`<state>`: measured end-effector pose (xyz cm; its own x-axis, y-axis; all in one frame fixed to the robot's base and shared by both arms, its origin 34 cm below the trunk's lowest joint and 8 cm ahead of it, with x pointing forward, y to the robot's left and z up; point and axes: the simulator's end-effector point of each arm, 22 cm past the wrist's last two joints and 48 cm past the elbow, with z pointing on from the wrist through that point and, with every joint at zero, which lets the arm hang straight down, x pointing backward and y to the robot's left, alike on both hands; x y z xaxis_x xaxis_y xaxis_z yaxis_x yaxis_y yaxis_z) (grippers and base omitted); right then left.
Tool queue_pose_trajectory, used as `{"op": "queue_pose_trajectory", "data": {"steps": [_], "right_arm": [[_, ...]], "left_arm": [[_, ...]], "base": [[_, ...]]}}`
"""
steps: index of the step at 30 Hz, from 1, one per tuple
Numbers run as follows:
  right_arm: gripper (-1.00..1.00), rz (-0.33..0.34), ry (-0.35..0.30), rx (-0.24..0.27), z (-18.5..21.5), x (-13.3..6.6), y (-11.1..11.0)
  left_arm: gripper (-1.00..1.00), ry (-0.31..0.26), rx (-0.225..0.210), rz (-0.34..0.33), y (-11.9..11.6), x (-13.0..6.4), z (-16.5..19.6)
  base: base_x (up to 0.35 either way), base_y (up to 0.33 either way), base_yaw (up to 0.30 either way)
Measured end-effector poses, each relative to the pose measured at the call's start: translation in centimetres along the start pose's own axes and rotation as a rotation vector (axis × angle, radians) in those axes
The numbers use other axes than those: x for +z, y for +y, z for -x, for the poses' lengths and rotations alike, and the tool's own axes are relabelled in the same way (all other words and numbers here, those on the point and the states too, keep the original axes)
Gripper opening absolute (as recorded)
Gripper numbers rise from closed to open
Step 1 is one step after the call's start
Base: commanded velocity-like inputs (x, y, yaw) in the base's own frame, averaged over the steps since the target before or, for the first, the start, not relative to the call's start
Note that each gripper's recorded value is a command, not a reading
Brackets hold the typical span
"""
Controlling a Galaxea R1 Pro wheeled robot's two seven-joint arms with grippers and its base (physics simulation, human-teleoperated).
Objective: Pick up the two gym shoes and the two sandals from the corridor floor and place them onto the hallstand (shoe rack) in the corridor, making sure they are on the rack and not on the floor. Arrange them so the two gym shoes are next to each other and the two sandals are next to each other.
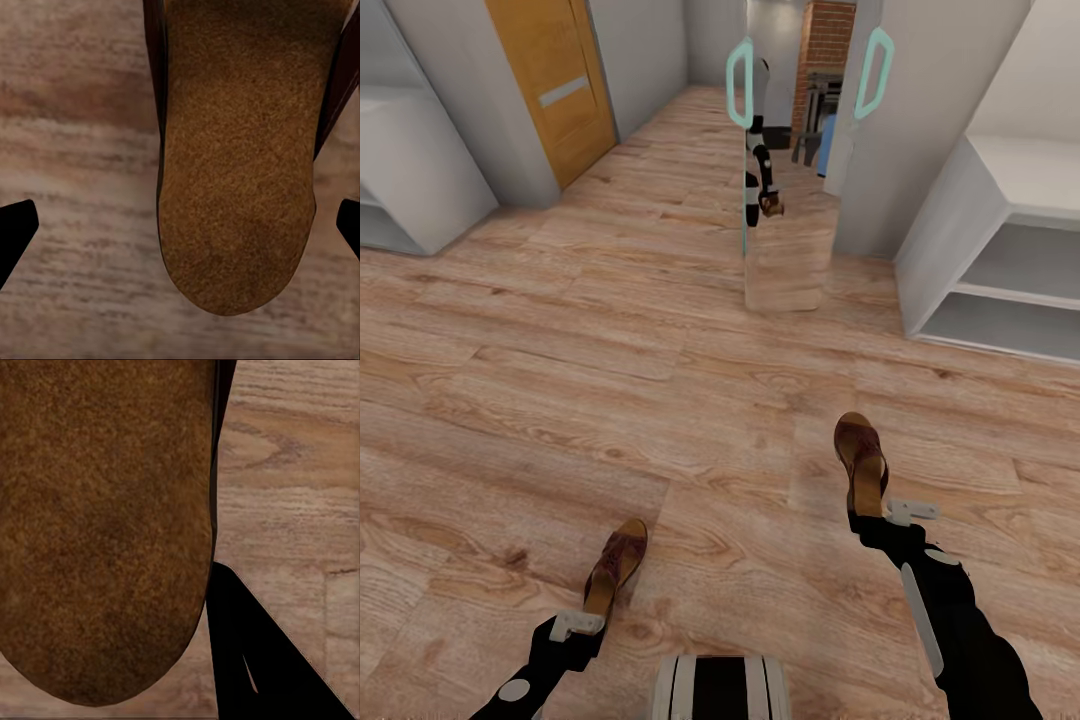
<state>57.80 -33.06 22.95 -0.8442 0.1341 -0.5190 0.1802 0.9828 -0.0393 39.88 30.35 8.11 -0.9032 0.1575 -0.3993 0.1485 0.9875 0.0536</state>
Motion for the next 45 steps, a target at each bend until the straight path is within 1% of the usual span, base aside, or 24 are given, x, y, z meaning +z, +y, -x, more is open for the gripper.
{"op": "queue_pose_trajectory", "data": {"steps": [3,9,12,20,30,35,40,45], "right_arm": [[-1.00,-0.002,0.017,-0.002,-0.8,0.5,0.0],[-1.00,-0.002,0.020,-0.003,-1.0,0.6,0.0],[-1.00,-0.003,0.022,-0.003,-1.1,0.6,-0.1],[-1.00,-0.009,0.064,-0.008,-3.3,1.8,-0.2],[-1.00,-0.011,0.072,-0.009,-3.7,2.1,-0.3],[-1.00,-0.014,0.100,-0.013,-5.1,2.8,-0.4],[-1.00,-0.014,0.101,-0.013,-5.2,2.8,-0.4],[-1.00,-0.014,0.101,-0.013,-5.2,2.8,-0.4]], "left_arm": [[1.00,0.014,0.000,-0.002,-0.1,0.2,-0.7],[1.00,-0.017,0.006,-0.001,0.0,0.5,0.7],[1.00,-0.023,0.009,-0.002,0.0,0.6,1.0],[1.00,0.014,0.010,-0.009,-0.4,1.2,-1.0],[1.00,0.023,0.022,-0.014,-0.5,1.3,-1.5],[1.00,0.048,0.023,-0.018,-0.7,1.6,-2.8],[1.00,0.030,0.025,-0.017,-0.7,1.8,-2.0],[1.00,0.026,0.026,-0.017,-0.7,1.9,-1.8]], "base": [[0.000,0.000,0.000],[0.000,0.000,0.000],[0.000,0.000,0.000],[0.000,0.000,0.000],[0.000,0.000,0.000],[0.000,0.000,0.000],[0.000,0.000,0.000],[0.000,0.000,0.000]]}}
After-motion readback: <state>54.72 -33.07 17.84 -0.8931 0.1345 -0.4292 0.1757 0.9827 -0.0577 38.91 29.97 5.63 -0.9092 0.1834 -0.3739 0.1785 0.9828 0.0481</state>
